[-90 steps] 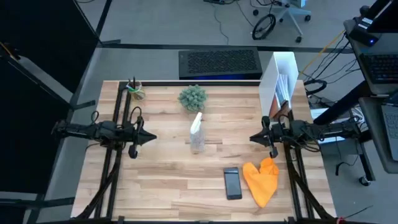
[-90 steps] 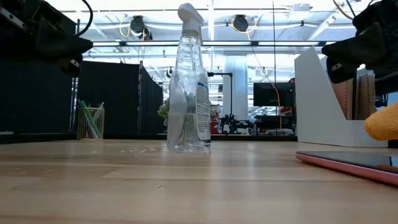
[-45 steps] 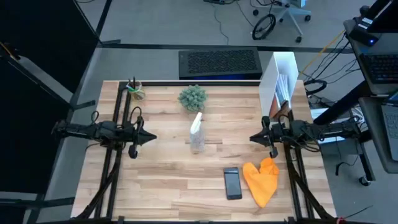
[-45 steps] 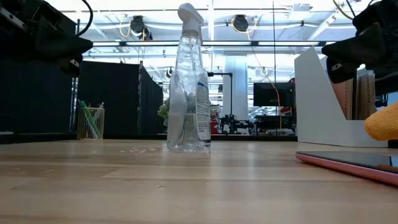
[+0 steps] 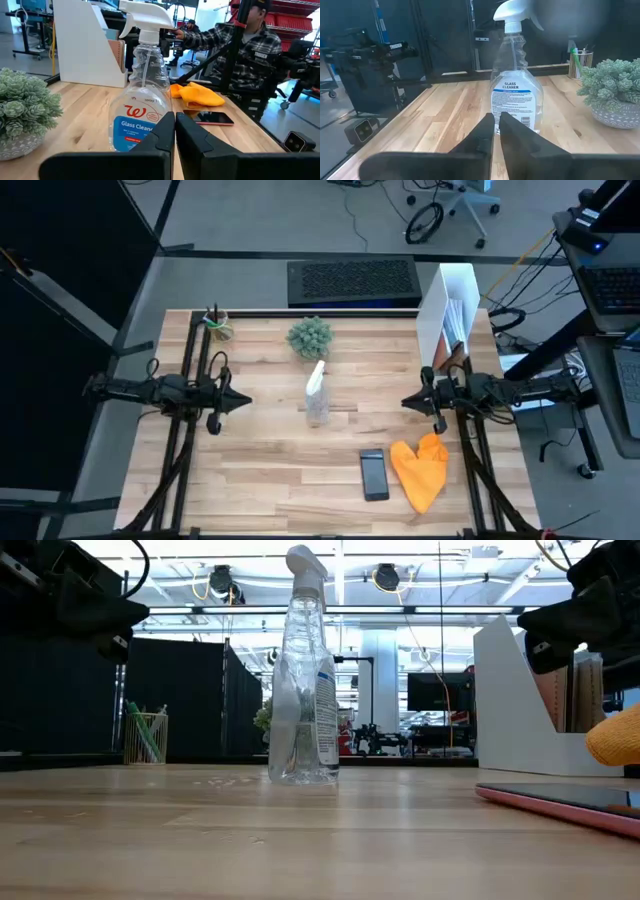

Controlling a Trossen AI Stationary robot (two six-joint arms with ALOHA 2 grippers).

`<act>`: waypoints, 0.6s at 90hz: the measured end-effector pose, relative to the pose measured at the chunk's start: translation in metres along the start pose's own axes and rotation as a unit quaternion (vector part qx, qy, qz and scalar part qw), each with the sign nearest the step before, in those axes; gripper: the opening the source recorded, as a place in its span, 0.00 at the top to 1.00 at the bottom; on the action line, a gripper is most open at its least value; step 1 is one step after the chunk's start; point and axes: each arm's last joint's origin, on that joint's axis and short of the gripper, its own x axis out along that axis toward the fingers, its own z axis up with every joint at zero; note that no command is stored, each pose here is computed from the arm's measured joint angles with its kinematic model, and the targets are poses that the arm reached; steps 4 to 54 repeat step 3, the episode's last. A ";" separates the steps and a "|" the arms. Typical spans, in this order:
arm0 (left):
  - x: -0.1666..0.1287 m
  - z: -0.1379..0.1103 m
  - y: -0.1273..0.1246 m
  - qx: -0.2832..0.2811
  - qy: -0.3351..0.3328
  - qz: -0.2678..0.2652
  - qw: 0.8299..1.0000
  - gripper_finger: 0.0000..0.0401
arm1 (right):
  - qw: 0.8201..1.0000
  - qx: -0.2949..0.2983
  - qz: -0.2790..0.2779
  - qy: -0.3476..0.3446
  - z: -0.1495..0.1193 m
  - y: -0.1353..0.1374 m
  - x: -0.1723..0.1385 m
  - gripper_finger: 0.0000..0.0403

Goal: Apply microfiber cloth
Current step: Return to Home Position

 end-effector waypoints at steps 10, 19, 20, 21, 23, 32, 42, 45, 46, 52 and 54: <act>0.000 0.000 0.000 0.000 0.000 0.000 1.000 1.00 | 1.000 0.000 0.000 0.000 0.000 0.000 0.000 0.97; 0.000 0.000 0.000 0.000 0.000 0.000 1.000 1.00 | 1.000 0.000 0.000 0.000 0.000 0.000 0.000 0.97; 0.000 0.000 0.000 0.000 0.000 0.000 1.000 1.00 | 1.000 0.000 0.000 0.000 0.000 0.000 0.000 0.97; 0.000 0.000 0.000 0.000 0.000 0.000 1.000 1.00 | 1.000 0.000 0.000 0.000 0.000 0.000 0.000 0.97; 0.000 0.000 0.000 0.000 0.000 0.000 1.000 1.00 | 1.000 0.000 0.000 0.000 0.000 0.000 0.000 0.97; 0.000 0.000 0.000 0.000 0.000 0.000 1.000 1.00 | 1.000 0.000 0.000 0.000 0.000 0.000 0.000 0.97; 0.000 0.000 0.000 0.000 0.000 0.000 1.000 1.00 | 1.000 0.000 0.000 0.000 0.000 0.000 0.000 0.97; 0.000 0.000 0.000 0.000 0.000 0.000 1.000 1.00 | 1.000 0.000 0.000 0.000 0.000 0.000 0.000 0.97; 0.000 0.000 0.000 0.000 0.000 0.000 1.000 1.00 | 1.000 0.000 0.000 0.000 0.000 0.000 0.000 0.97; 0.000 0.000 0.000 0.000 0.000 0.000 1.000 1.00 | 1.000 0.000 0.000 0.000 0.000 0.000 0.000 0.97; 0.000 0.000 0.000 0.000 0.000 0.000 1.000 1.00 | 1.000 0.000 0.000 0.000 0.000 0.000 0.000 0.97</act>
